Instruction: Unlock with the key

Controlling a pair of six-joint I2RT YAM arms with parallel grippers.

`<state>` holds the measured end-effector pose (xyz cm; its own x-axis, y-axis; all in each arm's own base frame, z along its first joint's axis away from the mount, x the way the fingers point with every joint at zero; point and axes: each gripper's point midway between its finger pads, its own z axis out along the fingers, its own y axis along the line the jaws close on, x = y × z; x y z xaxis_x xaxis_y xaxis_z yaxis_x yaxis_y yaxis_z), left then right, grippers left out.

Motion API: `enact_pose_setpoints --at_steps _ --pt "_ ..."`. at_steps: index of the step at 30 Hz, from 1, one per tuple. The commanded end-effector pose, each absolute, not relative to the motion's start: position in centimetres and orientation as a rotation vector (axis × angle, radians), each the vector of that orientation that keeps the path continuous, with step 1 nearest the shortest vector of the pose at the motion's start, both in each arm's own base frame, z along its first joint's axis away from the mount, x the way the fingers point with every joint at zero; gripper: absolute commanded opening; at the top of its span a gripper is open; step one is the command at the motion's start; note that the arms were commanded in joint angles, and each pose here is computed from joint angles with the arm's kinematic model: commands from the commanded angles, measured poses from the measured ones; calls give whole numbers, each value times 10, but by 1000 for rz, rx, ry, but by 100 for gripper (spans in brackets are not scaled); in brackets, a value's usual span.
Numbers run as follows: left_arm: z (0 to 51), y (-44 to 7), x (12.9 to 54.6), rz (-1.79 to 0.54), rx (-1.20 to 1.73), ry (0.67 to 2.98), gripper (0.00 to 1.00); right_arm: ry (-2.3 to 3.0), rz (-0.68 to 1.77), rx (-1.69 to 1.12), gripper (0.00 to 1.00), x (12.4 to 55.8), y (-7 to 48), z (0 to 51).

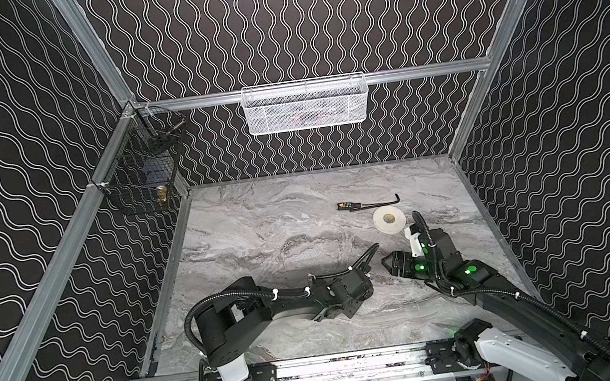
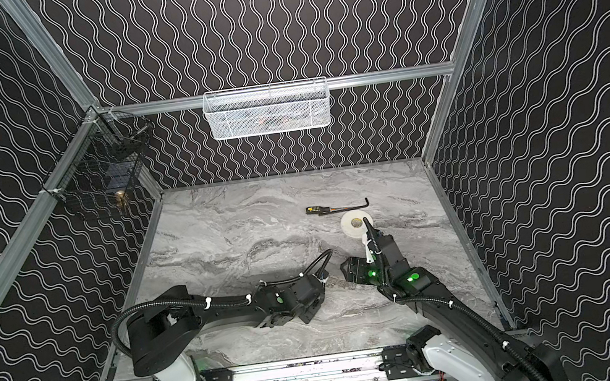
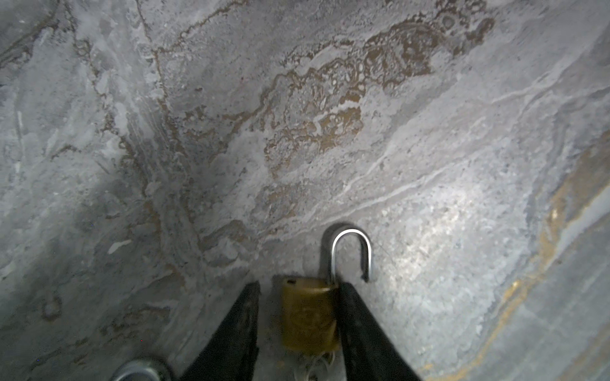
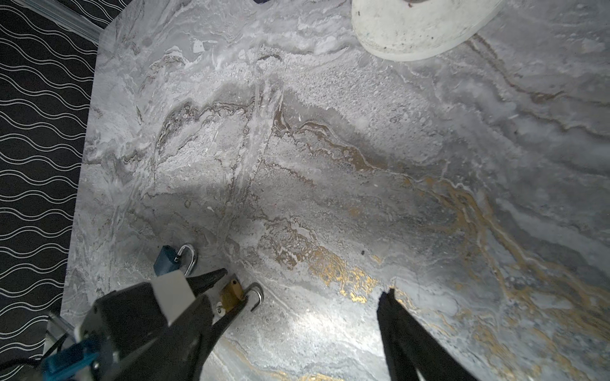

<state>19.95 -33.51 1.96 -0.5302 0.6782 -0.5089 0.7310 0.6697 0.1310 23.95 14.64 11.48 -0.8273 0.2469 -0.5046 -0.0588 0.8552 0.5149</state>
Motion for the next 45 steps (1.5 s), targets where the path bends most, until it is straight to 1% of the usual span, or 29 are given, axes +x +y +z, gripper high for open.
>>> enact_pose_setpoints --at_steps 1,3,5,6,7,9,10,11,12,14,15,17,20,22,23,25,27,30,32,33,35,37,39,41,43,44,45 --pt "16 -325 188 -117 1176 2389 45 2414 725 119 80 244 149 124" --pt "33 -333 189 -180 1152 2363 47 2397 714 107 80 246 149 132" --pt "55 -342 190 -262 1114 2318 51 2366 686 101 81 251 146 142" --pt "68 -345 193 -301 1083 2291 52 2339 648 146 81 260 135 148" --pt "81 -346 197 -325 1045 2268 55 2322 620 164 82 264 130 153" --pt "111 -341 208 -369 947 2212 64 2262 553 209 86 276 117 171" --pt "125 -333 217 -354 876 2186 69 2231 507 239 90 283 108 178" --pt "139 -321 228 -337 791 2165 76 2192 440 287 99 291 94 186" --pt "153 -303 245 -300 681 2149 81 2151 356 337 99 299 78 192" --pt "174 -255 277 -197 439 2143 98 2069 193 438 99 312 45 198" --pt "183 -230 289 -139 331 2138 98 2038 117 485 99 317 29 197" --pt "199 -155 314 93 62 2091 99 1963 -46 579 99 326 -7 190" --pt "198 -63 333 402 -166 2017 99 1910 -192 649 99 334 -49 170" --pt "183 -18 340 556 -244 1995 99 1853 -285 682 99 334 -71 156" --pt "172 3 341 607 -277 1993 99 1838 -294 688 99 335 -79 148" --pt "152 26 344 628 -304 1975 99 1808 -296 662 99 338 -83 138" --pt "134 34 348 597 -283 1943 99 1786 -271 619 99 343 -82 128" --pt "118 28 355 559 -183 1863 99 1805 -182 553 99 360 -75 119" --pt "121 16 364 508 -100 1802 99 1784 -94 392 99 372 -56 127" --pt "121 12 368 459 -94 1795 98 1754 -100 337 99 376 -53 132" --pt "109 1 376 364 -39 1809 99 1764 -71 305 99 379 -49 127" --pt "100 -3 383 361 -2 1805 99 1772 -36 251 99 379 -42 116" --pt "98 -4 383 323 -8 1834 99 1687 -19 176 99 379 -34 124" --pt "90 -2 389 309 0 1865 99 1797 -19 201 99 382 -36 111" --pt "79 2 392 296 -12 1878 99 1709 -28 177 99 380 -35 121" --pt "84 3 393 297 -16 1856 99 1712 -30 178 99 380 -34 122" --pt "79 2 392 279 -18 1892 99 1759 -32 187 99 381 -34 117"
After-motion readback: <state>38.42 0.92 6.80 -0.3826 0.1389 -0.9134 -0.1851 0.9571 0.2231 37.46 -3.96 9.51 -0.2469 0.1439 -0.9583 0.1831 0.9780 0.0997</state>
